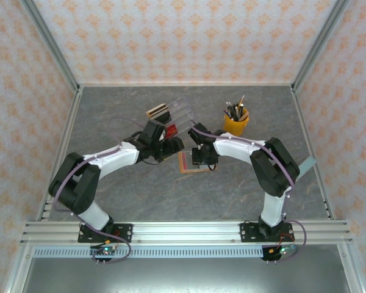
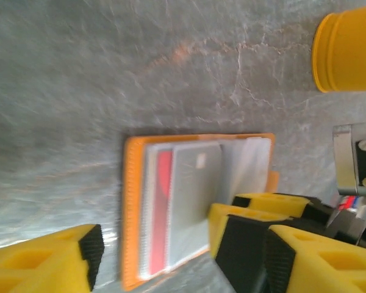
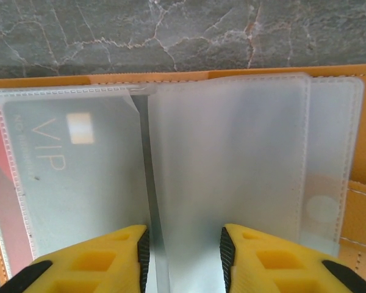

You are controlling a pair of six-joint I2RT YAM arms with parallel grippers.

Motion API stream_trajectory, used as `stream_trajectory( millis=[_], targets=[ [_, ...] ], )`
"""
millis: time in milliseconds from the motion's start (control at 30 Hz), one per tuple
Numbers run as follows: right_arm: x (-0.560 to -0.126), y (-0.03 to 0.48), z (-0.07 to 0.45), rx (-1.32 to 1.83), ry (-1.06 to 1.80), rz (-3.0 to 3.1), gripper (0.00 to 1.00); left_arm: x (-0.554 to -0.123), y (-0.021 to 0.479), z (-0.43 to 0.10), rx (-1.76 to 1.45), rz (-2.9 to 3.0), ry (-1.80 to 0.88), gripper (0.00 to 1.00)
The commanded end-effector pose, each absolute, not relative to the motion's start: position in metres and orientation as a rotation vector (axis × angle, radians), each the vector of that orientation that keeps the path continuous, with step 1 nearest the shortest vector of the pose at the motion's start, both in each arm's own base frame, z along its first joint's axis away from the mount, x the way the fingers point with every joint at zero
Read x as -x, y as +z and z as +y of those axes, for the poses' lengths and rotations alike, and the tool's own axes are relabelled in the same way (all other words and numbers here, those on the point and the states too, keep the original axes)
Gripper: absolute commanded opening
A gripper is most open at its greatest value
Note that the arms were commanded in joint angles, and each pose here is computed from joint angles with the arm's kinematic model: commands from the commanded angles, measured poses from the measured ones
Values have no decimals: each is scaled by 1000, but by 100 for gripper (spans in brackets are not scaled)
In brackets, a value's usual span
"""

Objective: Take the credit cards out of the card holder

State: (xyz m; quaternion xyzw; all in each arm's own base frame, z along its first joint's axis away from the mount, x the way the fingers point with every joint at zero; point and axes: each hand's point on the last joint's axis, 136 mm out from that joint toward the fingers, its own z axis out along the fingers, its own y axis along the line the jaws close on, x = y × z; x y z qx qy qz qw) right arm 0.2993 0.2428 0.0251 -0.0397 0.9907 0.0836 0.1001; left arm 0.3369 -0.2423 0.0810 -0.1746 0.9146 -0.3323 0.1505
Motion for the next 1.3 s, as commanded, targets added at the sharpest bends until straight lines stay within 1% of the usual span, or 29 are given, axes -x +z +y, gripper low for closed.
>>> stream_trajectory(
  millis=[0, 33, 133, 233, 367, 633, 1000, 1267],
  targets=[
    [-284, -1, 230, 86, 165, 3006, 37, -344, 92, -273, 540, 2549, -1170, 59],
    [-285, -1, 230, 84, 168, 3002, 35, -344, 89, -275, 542, 2562, -1160, 54],
    [-285, -1, 231, 76, 194, 2986, 33, -344, 82, -276, 549, 2586, -1144, 43],
    [-285, -1, 231, 71, 202, 2985, 32, -345, 78, -277, 537, 2611, -1121, 40],
    [-284, -2, 232, 63, 216, 2986, 32, -346, 71, -280, 544, 2642, -1109, 40],
    [-283, -3, 231, 45, 231, 2983, 31, -353, 64, -270, 543, 2702, -943, 40],
    [-283, -7, 225, 18, 228, 2993, 30, -353, 48, -265, 583, 2767, -845, 40],
    [-281, -9, 226, 8, 263, 3005, 31, -350, 39, -279, 573, 2804, -901, 40]
  ],
)
